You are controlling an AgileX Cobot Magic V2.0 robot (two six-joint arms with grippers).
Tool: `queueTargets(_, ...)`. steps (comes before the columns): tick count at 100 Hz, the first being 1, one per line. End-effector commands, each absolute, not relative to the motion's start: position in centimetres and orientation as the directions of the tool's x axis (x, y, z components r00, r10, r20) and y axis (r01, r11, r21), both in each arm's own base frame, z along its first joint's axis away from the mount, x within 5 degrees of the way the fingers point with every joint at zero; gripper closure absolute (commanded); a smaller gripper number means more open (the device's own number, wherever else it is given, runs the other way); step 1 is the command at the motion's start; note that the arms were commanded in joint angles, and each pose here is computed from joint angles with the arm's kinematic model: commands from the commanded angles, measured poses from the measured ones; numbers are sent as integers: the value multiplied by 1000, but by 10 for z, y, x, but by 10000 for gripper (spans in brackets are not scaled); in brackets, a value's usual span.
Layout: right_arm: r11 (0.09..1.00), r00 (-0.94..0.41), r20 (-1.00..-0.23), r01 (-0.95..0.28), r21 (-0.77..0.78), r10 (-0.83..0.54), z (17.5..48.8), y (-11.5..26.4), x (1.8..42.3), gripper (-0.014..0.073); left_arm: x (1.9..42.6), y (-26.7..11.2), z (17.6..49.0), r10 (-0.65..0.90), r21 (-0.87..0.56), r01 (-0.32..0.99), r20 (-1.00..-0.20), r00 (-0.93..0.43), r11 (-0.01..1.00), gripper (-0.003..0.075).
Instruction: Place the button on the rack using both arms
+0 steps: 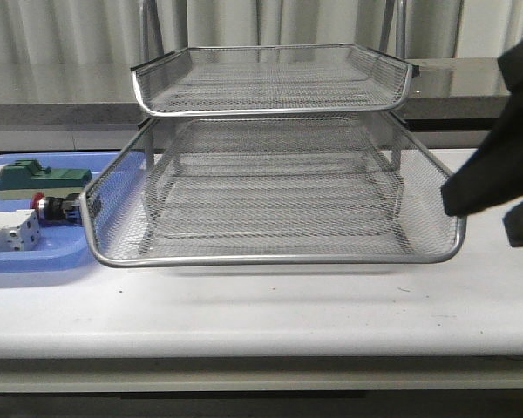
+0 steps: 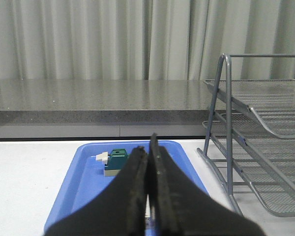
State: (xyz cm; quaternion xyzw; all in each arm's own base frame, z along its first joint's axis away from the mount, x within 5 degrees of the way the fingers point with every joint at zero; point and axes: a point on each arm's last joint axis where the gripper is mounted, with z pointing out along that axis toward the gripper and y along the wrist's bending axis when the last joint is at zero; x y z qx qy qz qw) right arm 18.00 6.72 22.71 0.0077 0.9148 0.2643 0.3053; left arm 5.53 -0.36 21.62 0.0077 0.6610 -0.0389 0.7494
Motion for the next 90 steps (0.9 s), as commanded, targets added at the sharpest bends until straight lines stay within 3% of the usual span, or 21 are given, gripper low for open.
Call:
queueTargets(1, 892, -799, -587, -164, 420, 129, 243, 62, 179, 143, 54, -5, 211, -63, -48, 86, -980, 189, 995, 740)
queueTargets(35, 991, -753, -658, -78, 110, 13, 297, 29, 156, 143, 54, -5, 211, -63, -48, 86, -980, 189, 995, 740)
queueTargets(63, 999, -637, -771, -27, 43, 16, 324, 12, 116, 148, 54, -5, 211, -63, -48, 86, -980, 189, 995, 740)
queueTargets(73, 998, -596, -803, -30, 50, 23, 330, 11, 106, 221, 54, -5, 211, -63, -48, 86, -980, 189, 995, 740)
queueTargets(90, 998, -570, -821, -31, 55, 28, 334, 9, 97, 474, 54, -5, 211, -63, -48, 86, -980, 189, 995, 740)
